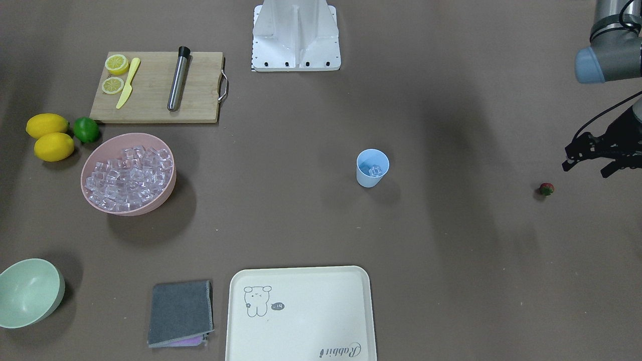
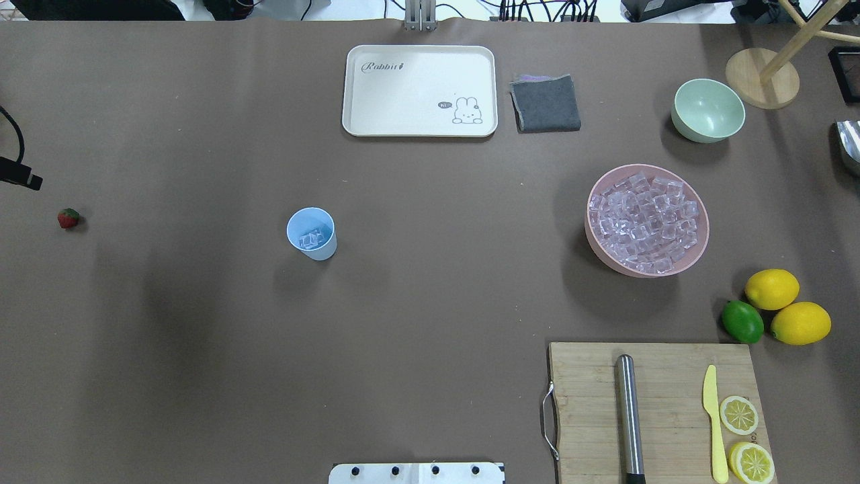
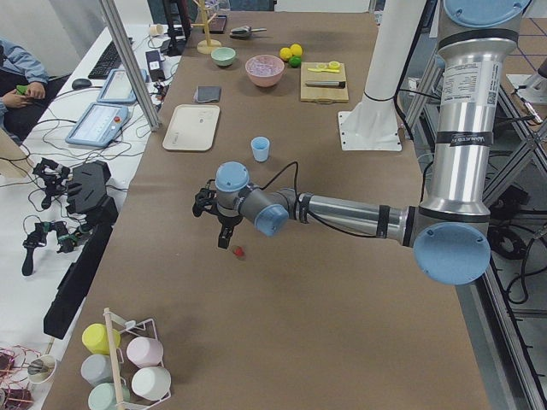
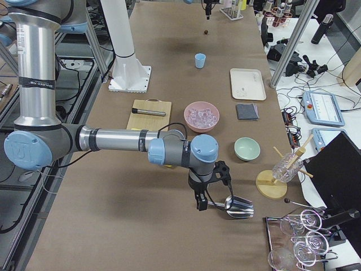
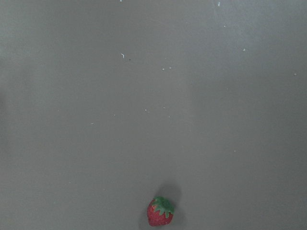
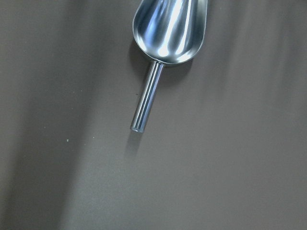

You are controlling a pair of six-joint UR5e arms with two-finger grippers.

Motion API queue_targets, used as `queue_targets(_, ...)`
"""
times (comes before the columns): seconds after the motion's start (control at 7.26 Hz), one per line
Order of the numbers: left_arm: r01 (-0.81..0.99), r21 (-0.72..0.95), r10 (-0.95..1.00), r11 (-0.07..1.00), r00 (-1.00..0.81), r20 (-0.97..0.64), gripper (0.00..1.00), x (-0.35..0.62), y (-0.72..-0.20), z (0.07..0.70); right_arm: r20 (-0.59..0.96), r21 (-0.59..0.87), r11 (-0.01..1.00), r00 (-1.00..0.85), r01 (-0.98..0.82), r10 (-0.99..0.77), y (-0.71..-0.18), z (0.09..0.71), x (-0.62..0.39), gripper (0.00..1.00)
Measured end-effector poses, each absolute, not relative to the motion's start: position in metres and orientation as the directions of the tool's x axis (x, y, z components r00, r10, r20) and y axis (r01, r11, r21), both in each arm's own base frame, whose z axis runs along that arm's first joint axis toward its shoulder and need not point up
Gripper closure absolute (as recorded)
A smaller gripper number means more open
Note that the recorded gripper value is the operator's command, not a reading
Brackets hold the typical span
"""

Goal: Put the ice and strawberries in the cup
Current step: 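Move the left gripper toward the red strawberry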

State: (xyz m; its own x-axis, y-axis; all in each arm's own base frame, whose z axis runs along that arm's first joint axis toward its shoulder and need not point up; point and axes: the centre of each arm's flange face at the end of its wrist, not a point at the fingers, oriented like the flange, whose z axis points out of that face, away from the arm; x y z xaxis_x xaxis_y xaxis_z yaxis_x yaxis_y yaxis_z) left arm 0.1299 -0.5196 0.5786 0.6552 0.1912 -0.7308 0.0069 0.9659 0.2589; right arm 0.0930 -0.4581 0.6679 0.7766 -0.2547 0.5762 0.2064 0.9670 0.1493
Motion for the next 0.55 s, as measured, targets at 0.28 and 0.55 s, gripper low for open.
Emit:
queue_targets(0.28,0.02,0.28,0.198,0.96,0.659,-0.726,0.02,0.172,-0.513,0.616,0.58,0.145,0.968,0.775,0.204,-0.251,-0.452,0.67,0.094,0.0)
queue_targets(0.55,0.015,0.307,0.218,0.952,0.672,-0.708,0.02,0.204,-0.51,0.627,0.582,0.145,0.969,0.774,0.202,-0.249,-0.451,0.671,0.094,0.0)
